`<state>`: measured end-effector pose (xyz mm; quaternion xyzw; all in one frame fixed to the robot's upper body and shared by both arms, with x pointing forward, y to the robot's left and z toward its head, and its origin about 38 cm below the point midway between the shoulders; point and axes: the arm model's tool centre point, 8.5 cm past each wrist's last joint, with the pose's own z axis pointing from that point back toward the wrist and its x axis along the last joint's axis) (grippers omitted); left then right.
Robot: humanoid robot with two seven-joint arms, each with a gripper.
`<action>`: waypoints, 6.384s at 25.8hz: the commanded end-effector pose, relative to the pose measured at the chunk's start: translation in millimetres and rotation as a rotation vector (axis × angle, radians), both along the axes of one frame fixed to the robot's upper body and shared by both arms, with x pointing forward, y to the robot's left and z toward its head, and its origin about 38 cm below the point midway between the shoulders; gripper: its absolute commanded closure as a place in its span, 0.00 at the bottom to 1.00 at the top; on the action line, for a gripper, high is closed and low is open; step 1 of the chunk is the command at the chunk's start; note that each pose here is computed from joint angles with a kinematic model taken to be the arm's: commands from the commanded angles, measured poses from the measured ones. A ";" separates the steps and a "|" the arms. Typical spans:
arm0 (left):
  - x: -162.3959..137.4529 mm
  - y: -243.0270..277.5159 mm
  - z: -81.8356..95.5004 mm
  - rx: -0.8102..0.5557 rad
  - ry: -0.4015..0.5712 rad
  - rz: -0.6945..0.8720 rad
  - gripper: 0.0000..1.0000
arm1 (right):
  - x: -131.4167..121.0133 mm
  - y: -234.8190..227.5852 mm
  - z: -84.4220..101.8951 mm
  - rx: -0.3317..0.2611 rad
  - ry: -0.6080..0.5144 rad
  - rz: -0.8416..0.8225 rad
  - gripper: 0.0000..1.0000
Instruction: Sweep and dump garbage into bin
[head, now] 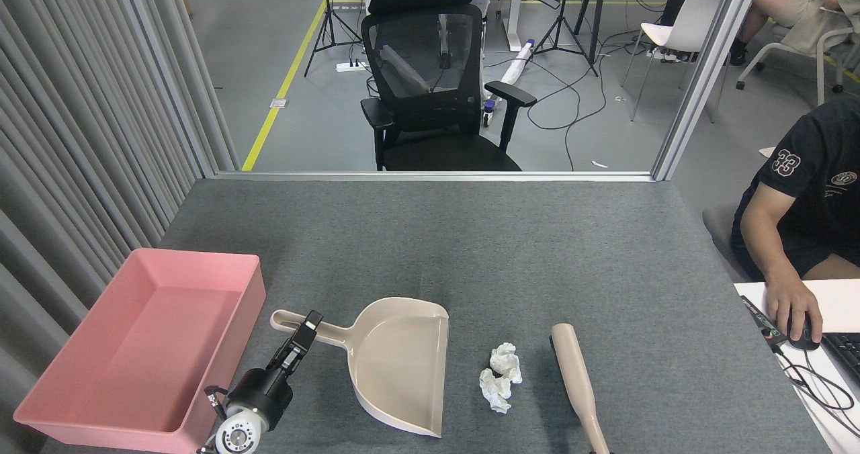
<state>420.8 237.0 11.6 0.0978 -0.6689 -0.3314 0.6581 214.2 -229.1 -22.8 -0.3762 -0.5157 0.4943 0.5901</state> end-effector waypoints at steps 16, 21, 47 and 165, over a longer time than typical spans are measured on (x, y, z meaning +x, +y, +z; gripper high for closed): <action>-8.1 -1.5 2.0 0.055 -0.020 -0.007 0.79 | -6.9 33.9 -21.9 0.057 0.071 0.058 1.00; -13.1 -0.7 2.3 0.061 -0.023 -0.008 0.79 | 6.6 66.7 -14.6 0.137 0.050 0.084 1.00; -19.8 3.6 11.2 0.093 -0.046 -0.016 0.78 | 53.4 154.3 35.4 0.329 -0.080 0.161 1.00; 0.5 100.7 82.0 -0.243 -0.039 0.173 0.83 | 37.0 -17.4 27.2 0.124 -0.086 -0.093 0.02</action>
